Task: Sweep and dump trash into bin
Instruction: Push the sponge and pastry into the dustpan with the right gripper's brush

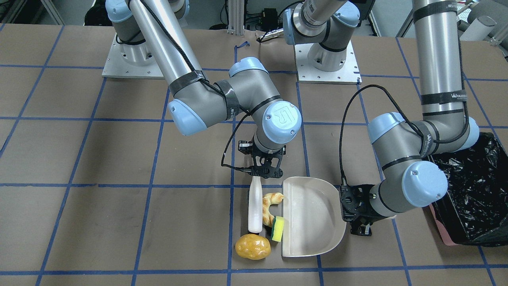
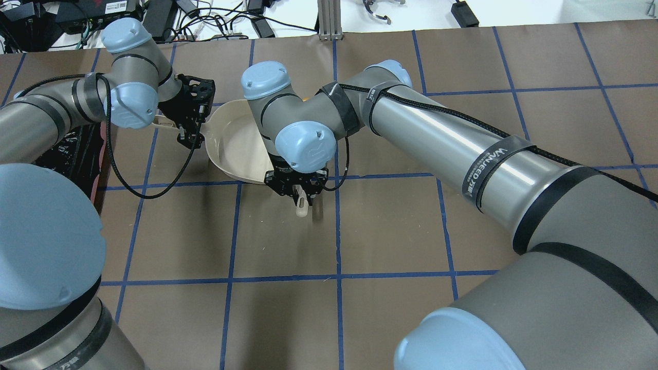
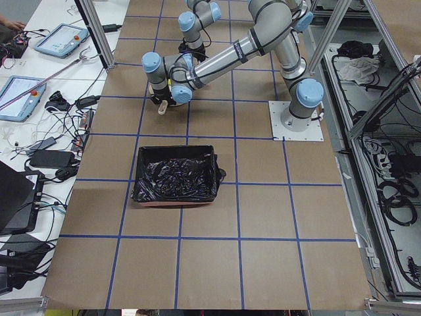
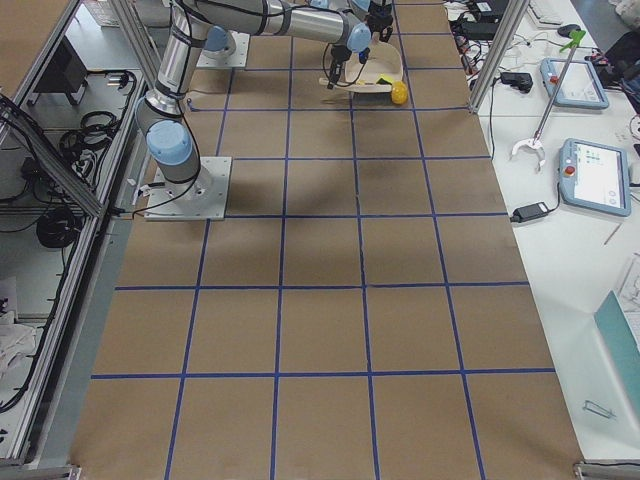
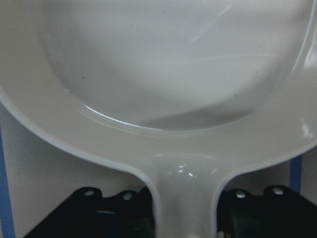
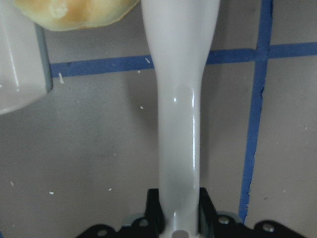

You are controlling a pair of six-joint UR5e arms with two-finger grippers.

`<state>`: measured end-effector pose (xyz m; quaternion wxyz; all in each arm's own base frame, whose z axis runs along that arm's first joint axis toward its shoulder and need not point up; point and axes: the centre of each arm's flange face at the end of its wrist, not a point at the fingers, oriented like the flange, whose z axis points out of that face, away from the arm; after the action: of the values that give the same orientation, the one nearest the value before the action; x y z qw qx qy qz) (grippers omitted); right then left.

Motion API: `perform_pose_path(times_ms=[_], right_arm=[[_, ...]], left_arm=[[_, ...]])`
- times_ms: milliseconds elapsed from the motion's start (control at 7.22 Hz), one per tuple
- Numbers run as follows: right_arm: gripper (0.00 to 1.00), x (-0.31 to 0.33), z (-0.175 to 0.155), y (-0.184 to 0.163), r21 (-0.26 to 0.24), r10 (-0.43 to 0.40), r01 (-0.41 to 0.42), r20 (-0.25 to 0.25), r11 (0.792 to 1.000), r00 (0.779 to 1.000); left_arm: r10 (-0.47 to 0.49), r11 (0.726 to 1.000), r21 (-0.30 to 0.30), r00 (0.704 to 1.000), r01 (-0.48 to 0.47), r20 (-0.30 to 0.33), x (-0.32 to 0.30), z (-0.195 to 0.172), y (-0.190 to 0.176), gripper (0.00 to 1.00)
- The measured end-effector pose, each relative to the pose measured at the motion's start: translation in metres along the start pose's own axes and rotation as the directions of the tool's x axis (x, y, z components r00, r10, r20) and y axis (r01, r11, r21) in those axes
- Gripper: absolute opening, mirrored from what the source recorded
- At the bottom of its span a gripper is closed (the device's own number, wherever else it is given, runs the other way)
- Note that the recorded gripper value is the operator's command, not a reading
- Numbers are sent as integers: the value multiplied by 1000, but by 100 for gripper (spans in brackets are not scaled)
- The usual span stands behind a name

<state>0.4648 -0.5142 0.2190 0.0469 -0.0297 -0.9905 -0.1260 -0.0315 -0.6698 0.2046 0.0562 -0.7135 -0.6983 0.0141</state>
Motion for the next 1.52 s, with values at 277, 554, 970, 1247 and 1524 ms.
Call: perform_pose_path(times_ms=[277, 554, 970, 1247, 1524], right_arm=[[2, -12, 0, 6, -2, -2, 2, 23, 1000, 1000], [2, -28, -1, 10, 6, -6, 6, 52, 1000, 999], [2, -54, -8, 18, 11, -12, 11, 91, 1000, 996], [2, -68, -14, 25, 11, -12, 11, 120, 1000, 993], [2, -81, -25, 33, 15, -20, 18, 154, 1000, 988]], left_arm=[[0, 1000, 1, 1000, 0, 0, 0, 0, 0, 0], [0, 1000, 4, 1000, 0, 1, 0, 0, 0, 0], [0, 1000, 5, 1000, 0, 1, 0, 0, 0, 0], [0, 1000, 5, 1000, 0, 1, 0, 0, 0, 0], [0, 1000, 5, 1000, 0, 1, 0, 0, 0, 0]])
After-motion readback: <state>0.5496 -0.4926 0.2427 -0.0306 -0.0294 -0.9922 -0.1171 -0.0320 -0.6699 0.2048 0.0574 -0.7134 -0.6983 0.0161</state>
